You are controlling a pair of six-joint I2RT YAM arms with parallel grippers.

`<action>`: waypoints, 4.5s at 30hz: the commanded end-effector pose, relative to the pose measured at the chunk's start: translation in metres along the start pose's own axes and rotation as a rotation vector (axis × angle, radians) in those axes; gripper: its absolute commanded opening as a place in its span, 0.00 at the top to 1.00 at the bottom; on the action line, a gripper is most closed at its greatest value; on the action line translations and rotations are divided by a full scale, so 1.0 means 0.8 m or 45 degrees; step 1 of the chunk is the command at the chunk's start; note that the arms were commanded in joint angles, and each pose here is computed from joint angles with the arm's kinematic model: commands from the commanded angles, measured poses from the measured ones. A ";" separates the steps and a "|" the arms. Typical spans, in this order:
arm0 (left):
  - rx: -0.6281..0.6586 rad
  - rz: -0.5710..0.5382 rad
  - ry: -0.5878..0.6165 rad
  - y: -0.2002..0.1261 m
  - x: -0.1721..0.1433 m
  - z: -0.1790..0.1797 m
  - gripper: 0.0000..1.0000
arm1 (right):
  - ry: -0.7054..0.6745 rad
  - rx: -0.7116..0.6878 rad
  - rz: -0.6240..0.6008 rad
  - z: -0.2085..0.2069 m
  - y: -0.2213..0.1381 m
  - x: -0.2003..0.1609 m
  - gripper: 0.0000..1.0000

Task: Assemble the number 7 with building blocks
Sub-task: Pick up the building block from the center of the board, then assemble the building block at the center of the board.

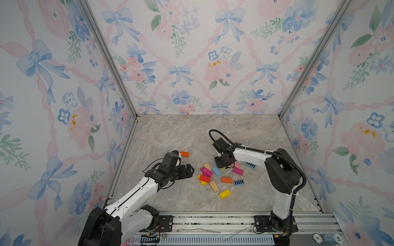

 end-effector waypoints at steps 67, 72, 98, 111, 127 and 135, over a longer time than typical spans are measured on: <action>-0.047 -0.406 -0.372 -0.073 0.028 0.082 0.07 | -1.322 0.432 -0.005 0.180 0.052 0.104 0.75; -0.051 -0.407 -0.373 -0.074 0.028 0.083 0.07 | -1.302 0.421 -0.001 0.177 0.057 0.107 0.75; -0.044 -0.405 -0.376 -0.073 0.028 0.084 0.07 | -1.271 0.373 -0.011 0.166 0.085 0.118 0.70; -0.038 -0.399 -0.380 -0.071 0.027 0.085 0.07 | -1.276 0.365 0.000 0.160 0.095 0.119 0.66; -0.049 -0.410 -0.374 -0.074 0.029 0.083 0.07 | -1.157 0.442 -0.244 0.163 0.036 0.145 0.03; -0.091 -0.383 -0.374 -0.073 0.028 0.078 0.07 | -0.957 0.460 -0.729 0.153 -0.098 0.165 0.03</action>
Point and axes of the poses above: each gripper's point midway between its finger pads, its own y axis out along the fingers, its own z axis along the line the jaws close on, x = y × z, the point moved 6 cm from there along -y, back along the fingers, and after that the axes turned 7 degrees about y, right-handed, at the moved point
